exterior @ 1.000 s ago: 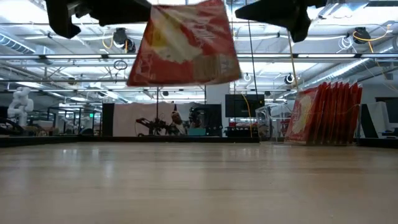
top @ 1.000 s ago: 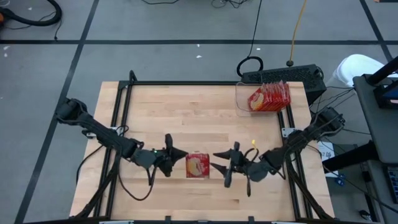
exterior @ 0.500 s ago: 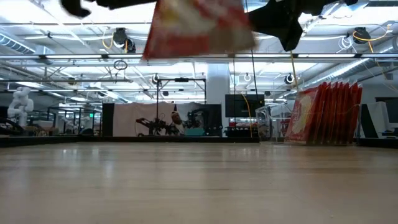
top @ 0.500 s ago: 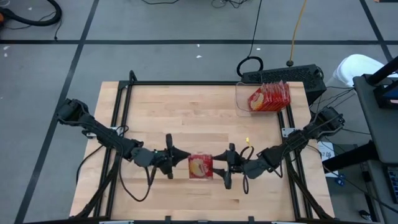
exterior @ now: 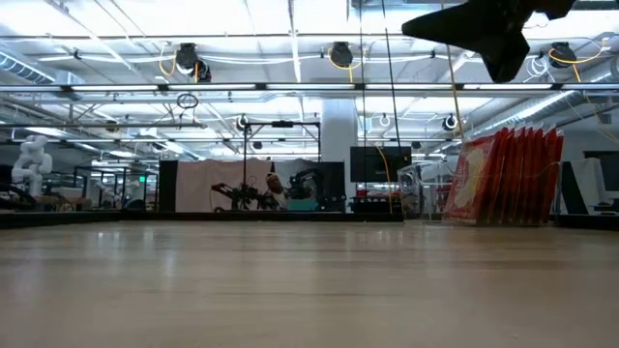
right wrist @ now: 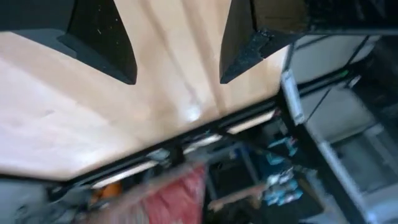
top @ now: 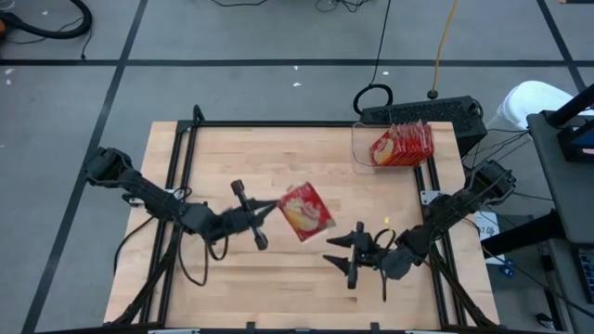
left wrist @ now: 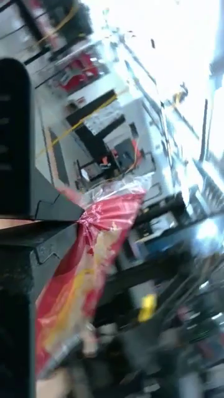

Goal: Sort popcorn bags into baskets
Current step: Put the red popcorn bag into the transparent bin

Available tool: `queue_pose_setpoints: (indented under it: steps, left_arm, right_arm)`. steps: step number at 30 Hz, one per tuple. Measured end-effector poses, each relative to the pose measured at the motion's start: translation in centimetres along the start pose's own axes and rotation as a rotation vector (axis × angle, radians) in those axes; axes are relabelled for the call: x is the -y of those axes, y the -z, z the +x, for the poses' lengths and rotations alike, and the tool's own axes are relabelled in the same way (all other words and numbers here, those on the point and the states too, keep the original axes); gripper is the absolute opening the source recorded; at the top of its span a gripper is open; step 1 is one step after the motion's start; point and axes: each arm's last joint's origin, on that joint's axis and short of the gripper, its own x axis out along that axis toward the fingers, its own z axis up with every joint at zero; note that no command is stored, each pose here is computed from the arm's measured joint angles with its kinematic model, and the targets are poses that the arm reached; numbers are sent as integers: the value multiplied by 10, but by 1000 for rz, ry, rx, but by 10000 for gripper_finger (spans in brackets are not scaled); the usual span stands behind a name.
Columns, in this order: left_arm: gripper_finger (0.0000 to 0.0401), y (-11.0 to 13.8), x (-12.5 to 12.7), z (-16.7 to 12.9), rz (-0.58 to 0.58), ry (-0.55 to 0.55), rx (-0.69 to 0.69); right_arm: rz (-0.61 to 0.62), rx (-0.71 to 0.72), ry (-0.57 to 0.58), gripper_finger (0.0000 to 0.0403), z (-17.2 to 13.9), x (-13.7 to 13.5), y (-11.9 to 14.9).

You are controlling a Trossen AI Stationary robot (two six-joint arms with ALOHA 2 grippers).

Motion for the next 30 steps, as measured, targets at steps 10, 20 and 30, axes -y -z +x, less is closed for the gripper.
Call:
queue_pose_setpoints:
  steps: [10, 20, 30]
  left_arm:
    - [1, 4, -19, 15, -295, -62, 56]
    - [1, -2, -19, 14, -281, -2, 141]
    - [1, -1, -21, 16, -270, 30, 173]
  right_arm:
    - [58, 201, 111, 222, 15, 12, -25]
    - [95, 206, 51, 221, 42, 42, -44]
    - [66, 264, -55, 207, 49, 52, -57]
